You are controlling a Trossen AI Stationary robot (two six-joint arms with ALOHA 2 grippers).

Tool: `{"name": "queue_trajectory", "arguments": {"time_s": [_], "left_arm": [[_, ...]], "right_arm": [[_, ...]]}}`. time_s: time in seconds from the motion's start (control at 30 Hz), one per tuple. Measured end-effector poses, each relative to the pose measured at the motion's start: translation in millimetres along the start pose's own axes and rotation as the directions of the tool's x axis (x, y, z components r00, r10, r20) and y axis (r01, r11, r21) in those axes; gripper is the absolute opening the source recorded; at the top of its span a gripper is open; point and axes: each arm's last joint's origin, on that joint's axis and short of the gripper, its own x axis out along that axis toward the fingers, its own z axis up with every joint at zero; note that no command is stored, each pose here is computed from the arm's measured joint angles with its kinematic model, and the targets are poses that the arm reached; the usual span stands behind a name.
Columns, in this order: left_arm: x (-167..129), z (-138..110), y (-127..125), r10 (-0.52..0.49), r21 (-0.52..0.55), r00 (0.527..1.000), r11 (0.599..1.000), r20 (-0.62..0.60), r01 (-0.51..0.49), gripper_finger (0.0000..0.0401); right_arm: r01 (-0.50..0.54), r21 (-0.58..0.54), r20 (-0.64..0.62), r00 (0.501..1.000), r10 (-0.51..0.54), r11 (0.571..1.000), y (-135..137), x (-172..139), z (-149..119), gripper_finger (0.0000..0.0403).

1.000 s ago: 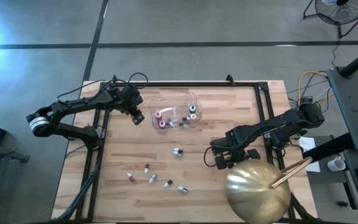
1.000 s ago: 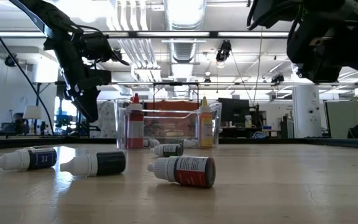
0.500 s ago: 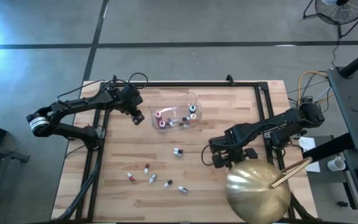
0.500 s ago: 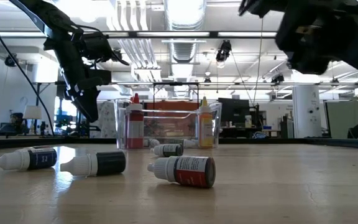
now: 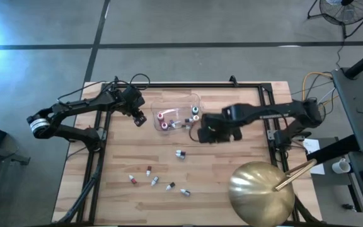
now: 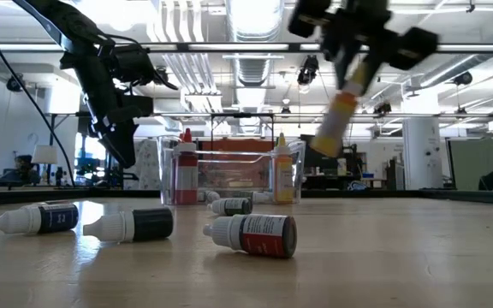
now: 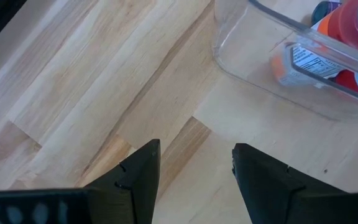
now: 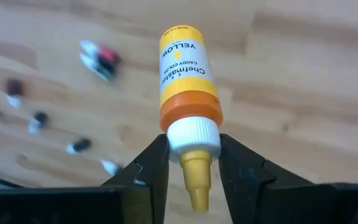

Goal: Pick & Place food coloring
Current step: Put the large yellow food coloring bottle in the transparent bin

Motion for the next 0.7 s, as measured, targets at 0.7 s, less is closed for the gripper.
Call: {"name": "queue_trajectory", "arguments": {"time_s": [0.7], "left_arm": [[0,0,0,0.0,-0.041,1.0,0.999,-0.002,0.0,0.0174]], "right_arm": [[-0.032,-0.272,0.151,0.986,0.076,0.962,106,-41,110,0.0104]]}}
